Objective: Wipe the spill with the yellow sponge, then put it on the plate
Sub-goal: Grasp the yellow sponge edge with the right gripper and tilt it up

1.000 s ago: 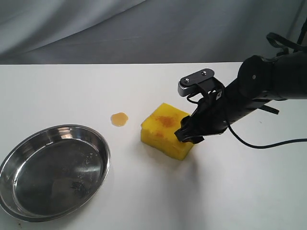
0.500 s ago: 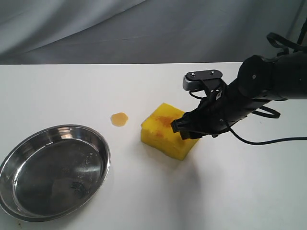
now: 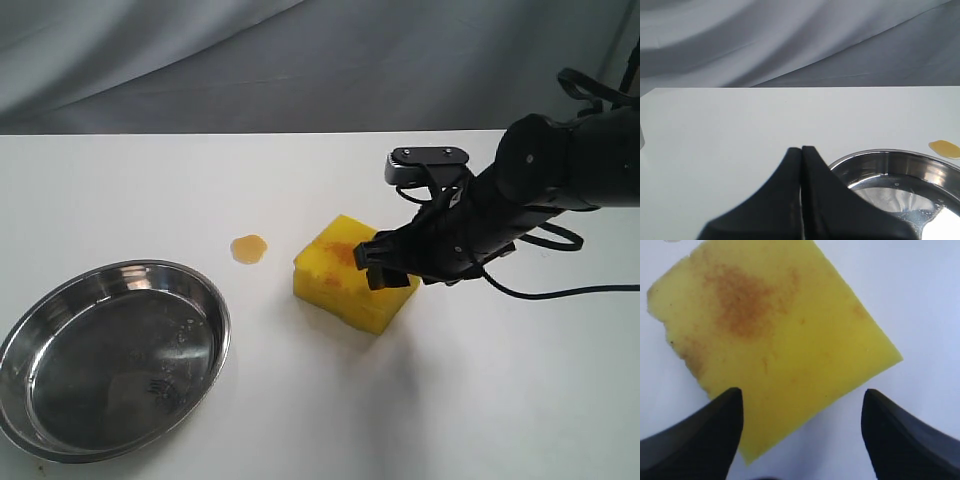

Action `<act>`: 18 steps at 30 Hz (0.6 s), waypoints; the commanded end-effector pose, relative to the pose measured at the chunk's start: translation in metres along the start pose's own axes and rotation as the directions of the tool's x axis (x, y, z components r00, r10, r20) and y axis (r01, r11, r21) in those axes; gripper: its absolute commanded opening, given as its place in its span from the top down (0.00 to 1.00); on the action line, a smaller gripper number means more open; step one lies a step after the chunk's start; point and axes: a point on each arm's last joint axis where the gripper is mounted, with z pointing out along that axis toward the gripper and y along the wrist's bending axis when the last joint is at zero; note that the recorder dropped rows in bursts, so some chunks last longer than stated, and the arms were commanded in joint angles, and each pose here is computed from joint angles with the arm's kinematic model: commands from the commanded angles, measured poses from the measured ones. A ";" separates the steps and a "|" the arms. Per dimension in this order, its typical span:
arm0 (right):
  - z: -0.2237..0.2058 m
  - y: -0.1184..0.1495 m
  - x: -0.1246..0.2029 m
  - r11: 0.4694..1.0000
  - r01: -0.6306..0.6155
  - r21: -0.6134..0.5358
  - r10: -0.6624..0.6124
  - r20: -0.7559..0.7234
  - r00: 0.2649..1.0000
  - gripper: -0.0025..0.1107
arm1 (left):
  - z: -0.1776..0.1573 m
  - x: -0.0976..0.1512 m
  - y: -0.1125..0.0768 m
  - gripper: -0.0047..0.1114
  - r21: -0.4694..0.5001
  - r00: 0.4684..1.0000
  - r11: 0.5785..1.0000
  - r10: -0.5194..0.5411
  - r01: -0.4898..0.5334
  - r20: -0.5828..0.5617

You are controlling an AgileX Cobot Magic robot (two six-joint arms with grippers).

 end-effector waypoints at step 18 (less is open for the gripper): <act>0.033 -0.003 0.005 0.992 -0.123 -0.018 0.122 -0.043 0.992 0.49 | 0.000 0.002 0.000 0.96 0.005 1.000 1.000 0.000 0.000 -0.003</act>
